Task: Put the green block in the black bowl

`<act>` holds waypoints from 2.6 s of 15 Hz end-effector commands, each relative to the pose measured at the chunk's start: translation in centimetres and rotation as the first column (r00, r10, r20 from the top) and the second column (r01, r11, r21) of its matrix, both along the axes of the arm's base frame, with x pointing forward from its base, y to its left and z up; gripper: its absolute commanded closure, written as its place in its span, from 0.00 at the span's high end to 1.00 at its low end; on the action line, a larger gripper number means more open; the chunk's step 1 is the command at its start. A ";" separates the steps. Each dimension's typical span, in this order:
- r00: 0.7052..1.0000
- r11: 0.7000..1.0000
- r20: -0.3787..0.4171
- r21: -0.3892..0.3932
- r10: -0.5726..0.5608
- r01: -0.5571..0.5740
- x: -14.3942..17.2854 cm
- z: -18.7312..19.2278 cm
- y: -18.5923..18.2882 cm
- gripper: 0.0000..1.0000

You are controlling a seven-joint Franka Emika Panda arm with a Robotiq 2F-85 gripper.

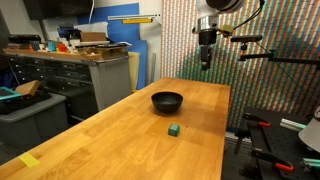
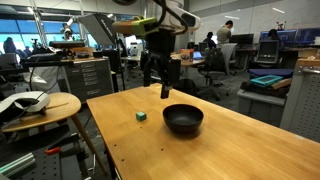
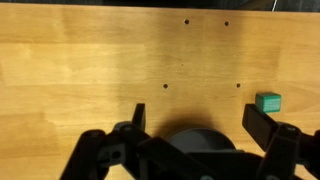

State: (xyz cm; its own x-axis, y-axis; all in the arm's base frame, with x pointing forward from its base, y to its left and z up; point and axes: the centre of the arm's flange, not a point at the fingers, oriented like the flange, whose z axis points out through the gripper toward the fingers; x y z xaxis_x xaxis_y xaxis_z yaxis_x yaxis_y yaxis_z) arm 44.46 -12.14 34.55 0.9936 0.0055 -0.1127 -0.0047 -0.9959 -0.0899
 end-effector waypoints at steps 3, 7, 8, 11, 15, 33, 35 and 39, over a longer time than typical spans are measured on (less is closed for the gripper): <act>0.996 0.999 0.091 -0.039 0.000 0.004 2.7 -3.4 3.2 1.00; 0.992 1.000 0.128 -0.003 -0.016 0.016 4.0 -5.4 5.6 1.00; 0.993 1.000 0.121 0.011 -0.017 0.016 4.3 -6.0 6.4 1.00; 0.996 0.999 0.089 0.042 -0.004 0.000 4.6 -7.7 9.0 1.00; 0.997 0.998 0.063 0.040 0.042 -0.045 5.1 -10.0 12.8 1.00; 0.986 0.988 -0.089 0.080 0.138 -0.131 6.3 -19.7 23.9 1.00; 0.984 0.986 -0.079 0.071 0.157 -0.151 6.5 -20.4 24.3 1.00; 0.982 0.981 -0.018 0.051 0.187 -0.185 7.6 -20.8 24.7 1.00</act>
